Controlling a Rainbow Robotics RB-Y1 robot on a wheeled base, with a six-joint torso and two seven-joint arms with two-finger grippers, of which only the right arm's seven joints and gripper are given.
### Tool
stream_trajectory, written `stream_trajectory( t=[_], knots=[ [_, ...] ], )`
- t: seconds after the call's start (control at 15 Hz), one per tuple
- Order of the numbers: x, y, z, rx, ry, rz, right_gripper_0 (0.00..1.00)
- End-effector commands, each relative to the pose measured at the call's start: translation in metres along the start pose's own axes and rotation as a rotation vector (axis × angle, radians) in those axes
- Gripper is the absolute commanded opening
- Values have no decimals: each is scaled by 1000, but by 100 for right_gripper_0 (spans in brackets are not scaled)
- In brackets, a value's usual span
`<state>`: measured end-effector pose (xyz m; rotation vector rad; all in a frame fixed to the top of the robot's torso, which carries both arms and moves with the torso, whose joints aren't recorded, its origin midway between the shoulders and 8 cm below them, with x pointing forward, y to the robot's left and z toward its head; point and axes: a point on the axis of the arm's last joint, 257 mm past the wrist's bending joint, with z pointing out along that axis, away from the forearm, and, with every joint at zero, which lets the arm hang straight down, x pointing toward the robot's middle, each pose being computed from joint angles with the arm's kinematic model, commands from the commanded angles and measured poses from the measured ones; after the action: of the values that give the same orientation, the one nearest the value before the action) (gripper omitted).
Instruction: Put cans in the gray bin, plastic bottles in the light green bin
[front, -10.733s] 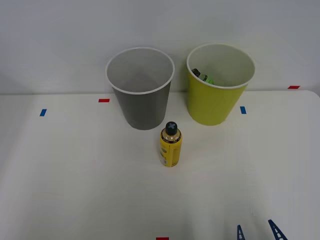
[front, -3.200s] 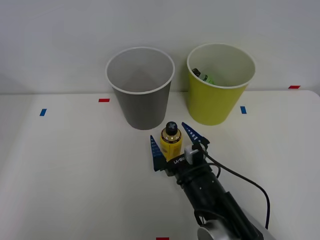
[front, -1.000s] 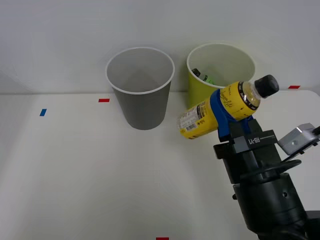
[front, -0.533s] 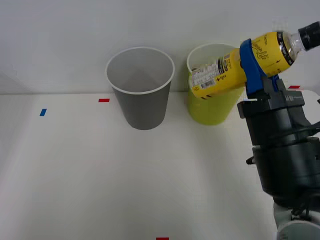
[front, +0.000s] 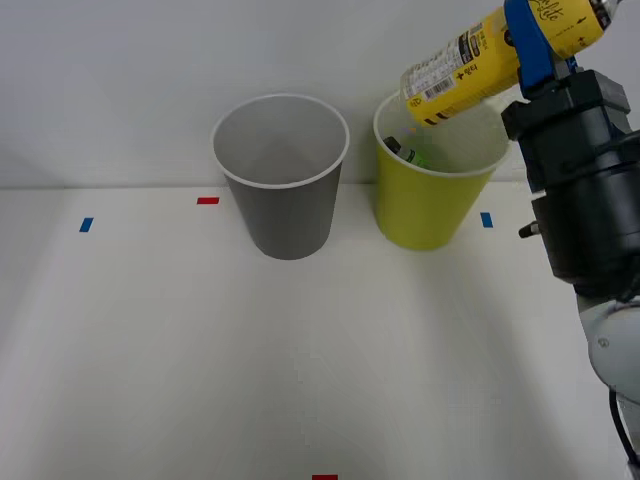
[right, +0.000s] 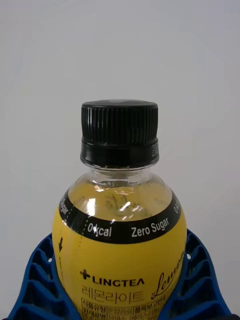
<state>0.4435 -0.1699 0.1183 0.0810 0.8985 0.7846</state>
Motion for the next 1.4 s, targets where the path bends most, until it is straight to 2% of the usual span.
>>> stream_trajectory(
  t=[0.07, 0.13, 0.27, 0.4, 0.87, 1.07, 1.27, 1.4],
  knots=[
    [6, -35, 26, 40, 54, -52, 0],
    [8, -51, 36, 64, 61, -71, 0],
    [14, -76, 40, 110, 76, -167, 0],
    [25, -94, 38, 141, 106, -217, 0],
    [51, -114, 62, 144, 165, -248, 0],
    [56, -126, 62, 155, 190, -292, 0],
    [69, -141, 56, 174, 236, -397, 0],
    [81, -146, 53, 180, 262, -402, 0]
  ],
)
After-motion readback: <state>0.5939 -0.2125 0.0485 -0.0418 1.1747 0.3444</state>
